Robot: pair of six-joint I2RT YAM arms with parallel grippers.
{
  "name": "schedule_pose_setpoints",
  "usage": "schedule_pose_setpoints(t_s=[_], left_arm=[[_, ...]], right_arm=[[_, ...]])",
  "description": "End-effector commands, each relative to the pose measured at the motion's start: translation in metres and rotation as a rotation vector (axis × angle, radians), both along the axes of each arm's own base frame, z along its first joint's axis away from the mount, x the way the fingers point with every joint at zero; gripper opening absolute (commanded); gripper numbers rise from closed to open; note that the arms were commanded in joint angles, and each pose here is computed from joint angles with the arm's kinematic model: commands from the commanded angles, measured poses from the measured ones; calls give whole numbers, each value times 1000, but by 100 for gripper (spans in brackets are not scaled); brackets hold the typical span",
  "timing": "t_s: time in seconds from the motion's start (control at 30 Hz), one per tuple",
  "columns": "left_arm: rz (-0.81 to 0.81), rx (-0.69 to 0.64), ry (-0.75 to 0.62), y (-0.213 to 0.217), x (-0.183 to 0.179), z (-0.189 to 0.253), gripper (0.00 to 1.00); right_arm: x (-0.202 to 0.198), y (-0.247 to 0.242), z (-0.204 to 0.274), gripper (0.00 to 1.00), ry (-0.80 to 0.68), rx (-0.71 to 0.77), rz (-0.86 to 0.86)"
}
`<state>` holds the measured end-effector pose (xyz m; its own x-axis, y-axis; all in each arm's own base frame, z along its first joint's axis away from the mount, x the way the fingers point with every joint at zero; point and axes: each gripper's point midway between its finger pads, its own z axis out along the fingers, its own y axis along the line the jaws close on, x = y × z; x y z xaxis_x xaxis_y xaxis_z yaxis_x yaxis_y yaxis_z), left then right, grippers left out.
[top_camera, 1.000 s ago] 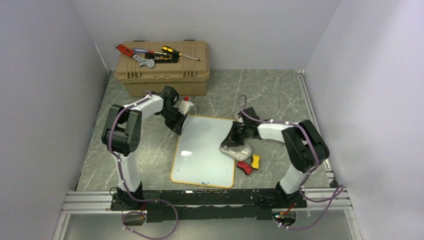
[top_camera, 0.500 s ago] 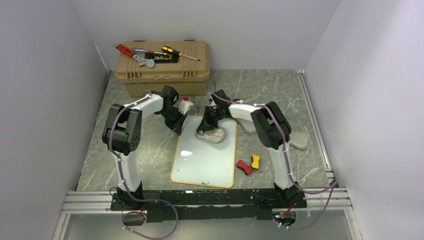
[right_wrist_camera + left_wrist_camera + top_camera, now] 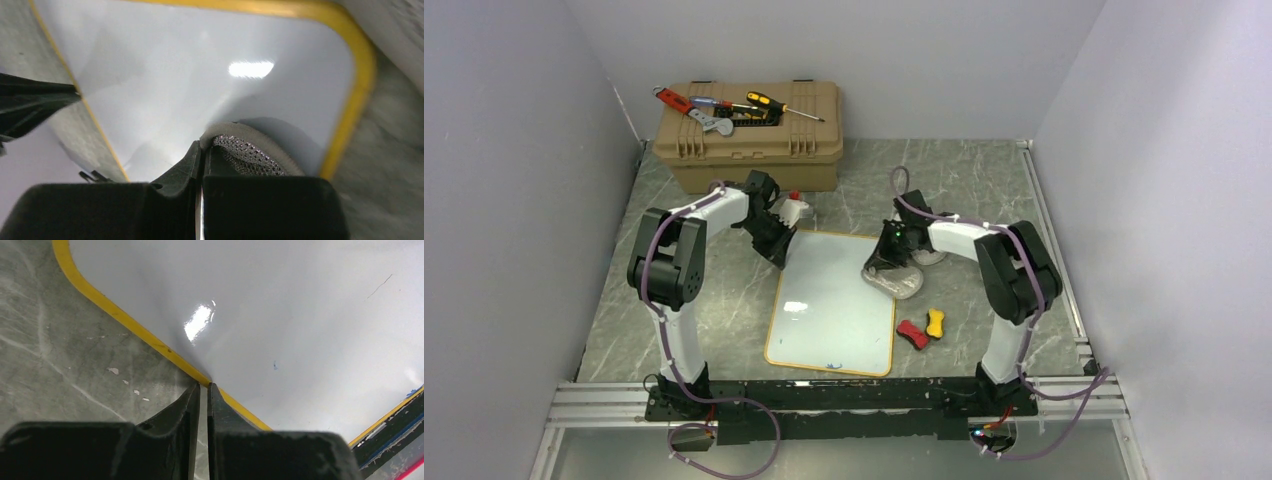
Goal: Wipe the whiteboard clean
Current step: Erase the whiteboard at the center of the board, then move the whiteboard to the center of the board.
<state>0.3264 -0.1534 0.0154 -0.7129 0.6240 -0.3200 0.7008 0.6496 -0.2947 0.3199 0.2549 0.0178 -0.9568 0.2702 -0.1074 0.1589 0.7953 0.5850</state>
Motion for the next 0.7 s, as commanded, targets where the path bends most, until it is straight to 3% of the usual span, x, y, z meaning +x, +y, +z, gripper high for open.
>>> schedule_pose_setpoints(t_s=[0.0, 0.07, 0.2, 0.43, 0.5, 0.67], left_arm=[[-11, 222, -24, 54, 11, -50, 0], [-1, 215, -25, 53, 14, -46, 0], [27, 167, -47, 48, 20, -22, 12], [16, -37, -2, 21, 0, 44, 31], [0, -54, 47, 20, -16, 43, 42], [-53, 9, 89, 35, -41, 13, 42]], right_arm=[[-43, -55, -26, 0, 73, -258, 32], [-34, -52, -4, 0, 34, -246, 33], [-37, -63, 26, 0, -3, -286, 29], [-67, -102, 31, 0, 36, -416, 5], [-69, -111, 30, 0, 37, -457, -3], [-77, -116, 10, 0, 92, -493, 14]])
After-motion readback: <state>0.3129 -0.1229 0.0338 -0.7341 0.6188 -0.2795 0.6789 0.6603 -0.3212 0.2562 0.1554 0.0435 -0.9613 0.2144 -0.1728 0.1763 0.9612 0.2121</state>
